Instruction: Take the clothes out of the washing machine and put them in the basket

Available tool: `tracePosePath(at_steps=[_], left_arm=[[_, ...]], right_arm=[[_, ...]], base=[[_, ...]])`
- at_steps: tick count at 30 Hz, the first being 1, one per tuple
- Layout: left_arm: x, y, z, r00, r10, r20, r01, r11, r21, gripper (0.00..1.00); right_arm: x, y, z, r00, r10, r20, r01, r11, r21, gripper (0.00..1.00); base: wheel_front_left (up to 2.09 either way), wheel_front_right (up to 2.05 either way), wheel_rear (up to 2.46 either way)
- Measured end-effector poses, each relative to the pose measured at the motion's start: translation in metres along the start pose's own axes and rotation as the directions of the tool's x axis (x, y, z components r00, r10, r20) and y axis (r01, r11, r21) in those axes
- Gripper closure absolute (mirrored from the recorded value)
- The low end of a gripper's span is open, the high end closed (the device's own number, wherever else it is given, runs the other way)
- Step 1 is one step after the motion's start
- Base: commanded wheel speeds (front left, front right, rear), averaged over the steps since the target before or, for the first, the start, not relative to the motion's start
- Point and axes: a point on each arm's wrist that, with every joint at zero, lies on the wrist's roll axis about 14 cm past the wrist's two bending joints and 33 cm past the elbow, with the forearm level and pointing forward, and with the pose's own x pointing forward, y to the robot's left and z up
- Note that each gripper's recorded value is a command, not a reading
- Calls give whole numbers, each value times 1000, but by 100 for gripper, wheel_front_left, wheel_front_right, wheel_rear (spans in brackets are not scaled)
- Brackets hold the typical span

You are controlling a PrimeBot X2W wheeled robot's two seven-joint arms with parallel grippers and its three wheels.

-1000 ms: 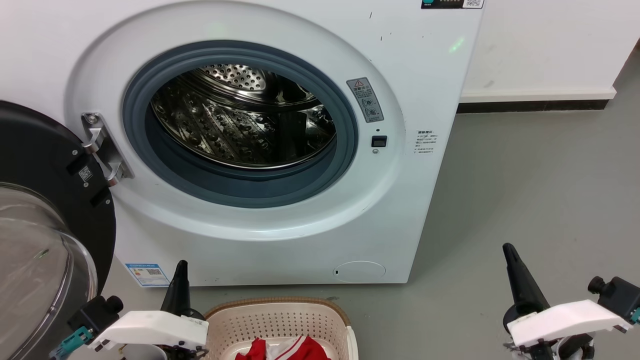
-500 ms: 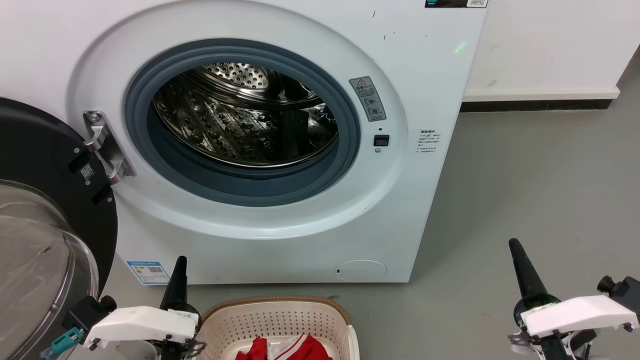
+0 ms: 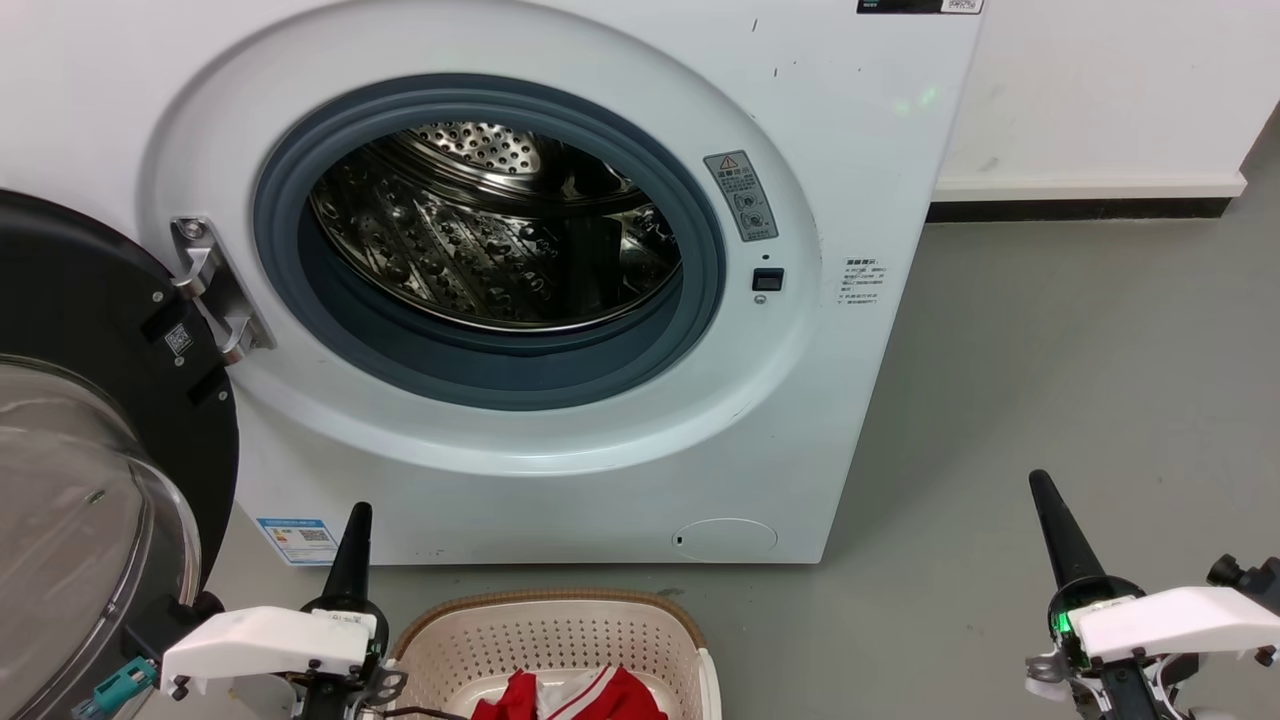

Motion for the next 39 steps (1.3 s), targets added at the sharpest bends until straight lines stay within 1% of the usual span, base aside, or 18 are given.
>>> tracePosePath(at_steps=[11,20,39], left_arm=[[1,-1,2,1000,-13,-3,12,995,-103,100],[2,-3,5,1000,-27,1,27,983,-183,100],[3,-5,12,998,-53,15,55,943,-327,100]], right_arm=[[3,-2,2,1000,-6,4,6,994,109,100],[6,-2,4,1000,-6,6,5,982,187,100],[11,-3,8,1000,-6,15,1,942,337,100]], base=[[0,0,0],[0,0,0],[0,0,0]])
